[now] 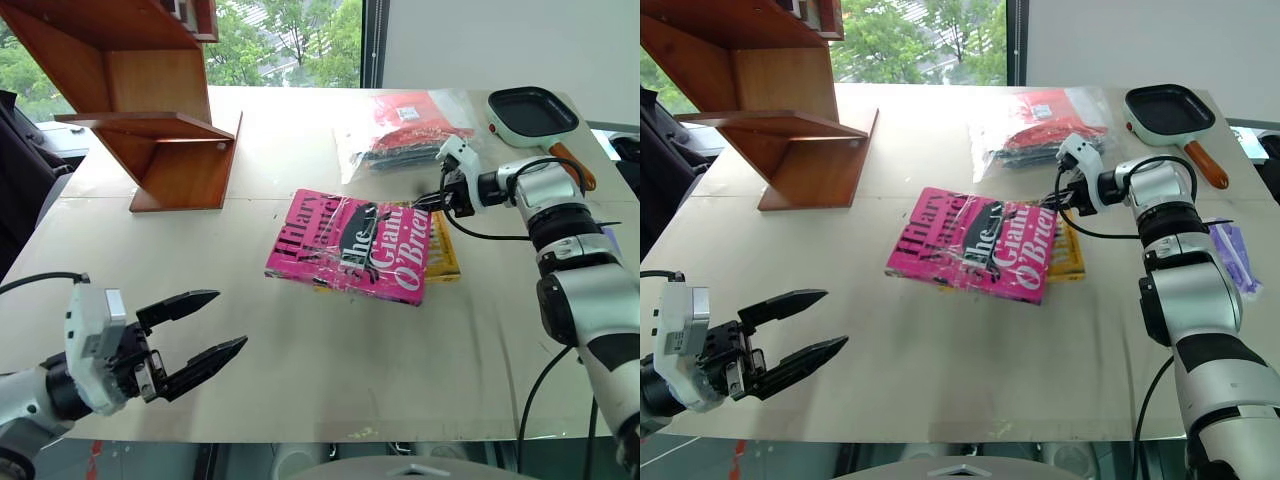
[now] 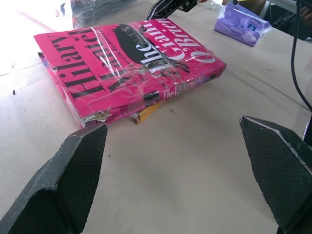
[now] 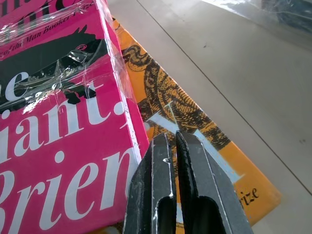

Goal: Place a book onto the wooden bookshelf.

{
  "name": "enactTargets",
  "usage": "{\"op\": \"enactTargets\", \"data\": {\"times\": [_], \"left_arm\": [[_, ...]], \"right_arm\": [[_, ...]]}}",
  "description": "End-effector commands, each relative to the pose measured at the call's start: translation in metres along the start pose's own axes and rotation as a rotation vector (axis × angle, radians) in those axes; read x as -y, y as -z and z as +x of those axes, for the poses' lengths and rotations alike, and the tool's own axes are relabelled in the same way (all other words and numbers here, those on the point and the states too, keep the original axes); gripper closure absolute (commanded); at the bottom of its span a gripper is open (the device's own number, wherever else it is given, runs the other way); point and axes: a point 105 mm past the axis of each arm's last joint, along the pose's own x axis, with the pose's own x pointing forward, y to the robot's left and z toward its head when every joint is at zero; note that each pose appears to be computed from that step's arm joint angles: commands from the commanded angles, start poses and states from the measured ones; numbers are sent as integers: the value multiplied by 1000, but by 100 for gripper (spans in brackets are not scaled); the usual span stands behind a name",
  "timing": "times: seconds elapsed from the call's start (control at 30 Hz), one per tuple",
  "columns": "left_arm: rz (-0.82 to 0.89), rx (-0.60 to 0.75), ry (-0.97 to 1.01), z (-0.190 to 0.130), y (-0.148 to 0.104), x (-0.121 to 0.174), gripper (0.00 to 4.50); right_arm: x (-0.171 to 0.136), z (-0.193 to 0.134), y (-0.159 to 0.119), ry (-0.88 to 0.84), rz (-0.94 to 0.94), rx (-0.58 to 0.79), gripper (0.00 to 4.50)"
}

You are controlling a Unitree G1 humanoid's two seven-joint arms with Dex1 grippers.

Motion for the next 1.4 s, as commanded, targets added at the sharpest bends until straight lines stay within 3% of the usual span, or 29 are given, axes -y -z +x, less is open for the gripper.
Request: {"op": "enactTargets", "data": {"times": [0.03,0.6,0.9,1.1,1.13,1.17,1.4], "left_arm": [[27,-8,-10,-5,-1,0,0],[13,-44,4,-7,11,-2,0],[2,-36,21,-3,14,0,0],[-25,-30,39,1,17,5,0],[-33,-25,43,2,17,7,0],[-44,-14,47,4,17,9,0],[-228,122,60,31,20,40,0]], "right_arm": [[-3,-7,-11,-4,-21,36,446],[-11,-11,-5,-20,8,52,446],[15,-20,-18,157,1,149,446],[26,-38,-32,229,-13,297,446],[28,-42,-31,241,-12,315,397],[30,-46,-31,253,-16,339,388],[15,-95,-4,238,-3,451,86]]}}
